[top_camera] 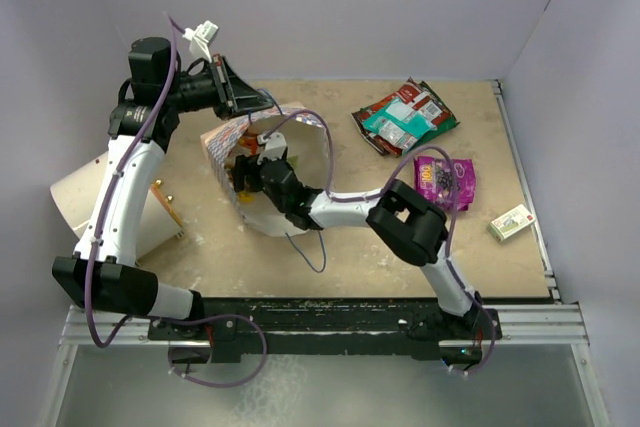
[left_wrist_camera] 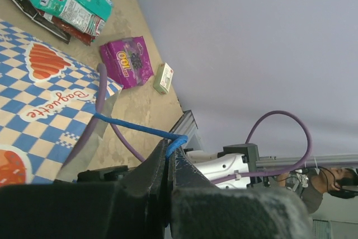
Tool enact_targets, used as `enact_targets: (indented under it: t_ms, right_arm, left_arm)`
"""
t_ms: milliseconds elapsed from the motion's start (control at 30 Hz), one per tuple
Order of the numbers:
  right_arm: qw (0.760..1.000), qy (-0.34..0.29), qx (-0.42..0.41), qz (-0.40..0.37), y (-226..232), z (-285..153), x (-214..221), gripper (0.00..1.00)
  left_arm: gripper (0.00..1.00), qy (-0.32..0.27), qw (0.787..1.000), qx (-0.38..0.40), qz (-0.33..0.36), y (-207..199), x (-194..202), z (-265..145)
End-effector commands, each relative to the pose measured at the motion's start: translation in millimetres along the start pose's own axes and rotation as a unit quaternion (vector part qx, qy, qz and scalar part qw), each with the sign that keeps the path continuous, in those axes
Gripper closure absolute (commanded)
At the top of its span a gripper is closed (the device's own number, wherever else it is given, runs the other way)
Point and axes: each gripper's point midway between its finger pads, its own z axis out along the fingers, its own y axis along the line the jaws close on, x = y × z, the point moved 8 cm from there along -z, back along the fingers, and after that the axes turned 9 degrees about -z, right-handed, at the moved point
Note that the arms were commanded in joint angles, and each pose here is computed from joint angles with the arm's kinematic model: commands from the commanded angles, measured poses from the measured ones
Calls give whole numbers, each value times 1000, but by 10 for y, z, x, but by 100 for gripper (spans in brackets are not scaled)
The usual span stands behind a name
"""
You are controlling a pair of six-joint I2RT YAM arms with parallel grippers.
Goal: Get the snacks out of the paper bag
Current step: Take out the snack from the paper bag.
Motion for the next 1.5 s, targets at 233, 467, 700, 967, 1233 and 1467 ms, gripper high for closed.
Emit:
enact_targets:
  t_ms: [233,467,700,967,1233,1467]
  right_arm:
    - [996,-7,64,55,71,476,131,10]
    - [993,40,86,63,-35,695,509,18]
    - [998,54,37,24,-6,680,489,65]
    - [998,15,-45,-29,50,489,-139,100]
    - [992,15,-99,-74,-60,-189,-532,100]
    - [990,40,-86,-108,-328,-590,-704,100]
  left_arm:
    - [100,10,999,27,23,-212,98,-136]
    - [100,12,999,26,32,-285,125,-188]
    - [100,4,999,22,39,-299,142,-213]
    - [100,-21,999,3,40,-272,217,-277]
    - [100,-66,996,-15,62,-298,222,-347]
    - [100,-76,995,-24,58,-263,174,-318]
